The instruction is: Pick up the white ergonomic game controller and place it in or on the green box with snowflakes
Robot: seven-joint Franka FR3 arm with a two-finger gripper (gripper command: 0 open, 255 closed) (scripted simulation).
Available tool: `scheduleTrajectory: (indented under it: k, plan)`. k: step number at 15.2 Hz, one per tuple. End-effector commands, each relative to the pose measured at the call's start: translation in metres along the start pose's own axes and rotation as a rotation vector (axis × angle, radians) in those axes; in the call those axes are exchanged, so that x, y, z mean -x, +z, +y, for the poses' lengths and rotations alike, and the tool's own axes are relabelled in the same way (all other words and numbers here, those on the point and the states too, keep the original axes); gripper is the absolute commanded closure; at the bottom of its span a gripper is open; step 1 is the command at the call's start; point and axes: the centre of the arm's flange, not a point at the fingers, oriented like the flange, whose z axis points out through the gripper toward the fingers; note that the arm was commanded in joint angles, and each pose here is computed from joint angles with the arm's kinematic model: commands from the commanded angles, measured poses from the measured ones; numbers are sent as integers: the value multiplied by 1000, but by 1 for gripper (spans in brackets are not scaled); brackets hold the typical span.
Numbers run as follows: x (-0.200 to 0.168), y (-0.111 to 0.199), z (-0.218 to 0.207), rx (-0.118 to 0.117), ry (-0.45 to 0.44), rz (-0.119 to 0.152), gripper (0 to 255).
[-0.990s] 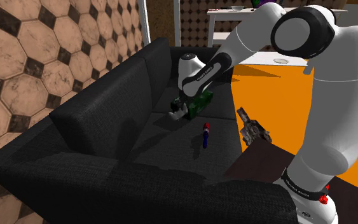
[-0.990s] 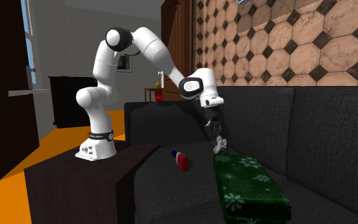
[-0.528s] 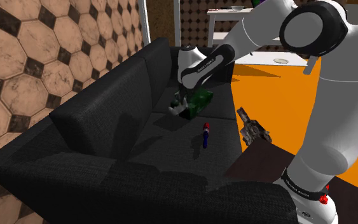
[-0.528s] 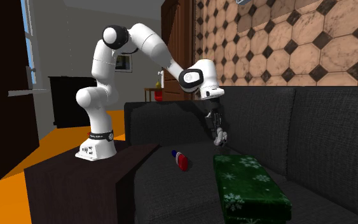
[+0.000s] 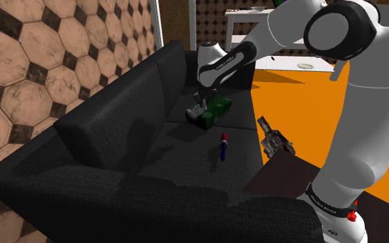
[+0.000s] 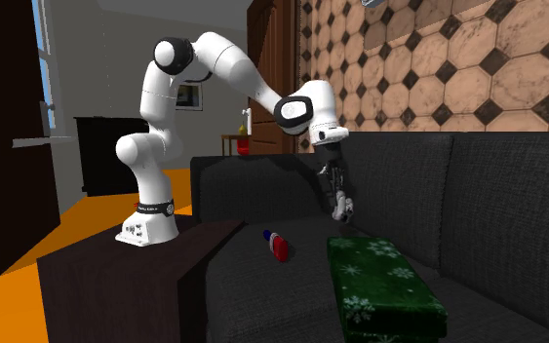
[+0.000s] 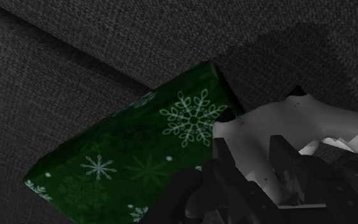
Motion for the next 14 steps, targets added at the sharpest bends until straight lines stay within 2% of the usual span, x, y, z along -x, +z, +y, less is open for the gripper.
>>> scheduleTrajectory:
  k: [1, 6, 7, 8, 11, 13, 14]
  plan:
    - [-15, 4, 21, 0, -1, 0, 255]
    - [-53, 15, 73, 0, -1, 0, 255]
    - [-46, 12, 60, 0, 0, 0, 255]
    - [-46, 12, 60, 0, 0, 0, 0]
    - [-62, 14, 12, 54, -635, -63, 0]
    - [-55, 16, -22, 90, -1059, -105, 0]
    - [-52, 17, -28, 97, -1140, -113, 0]
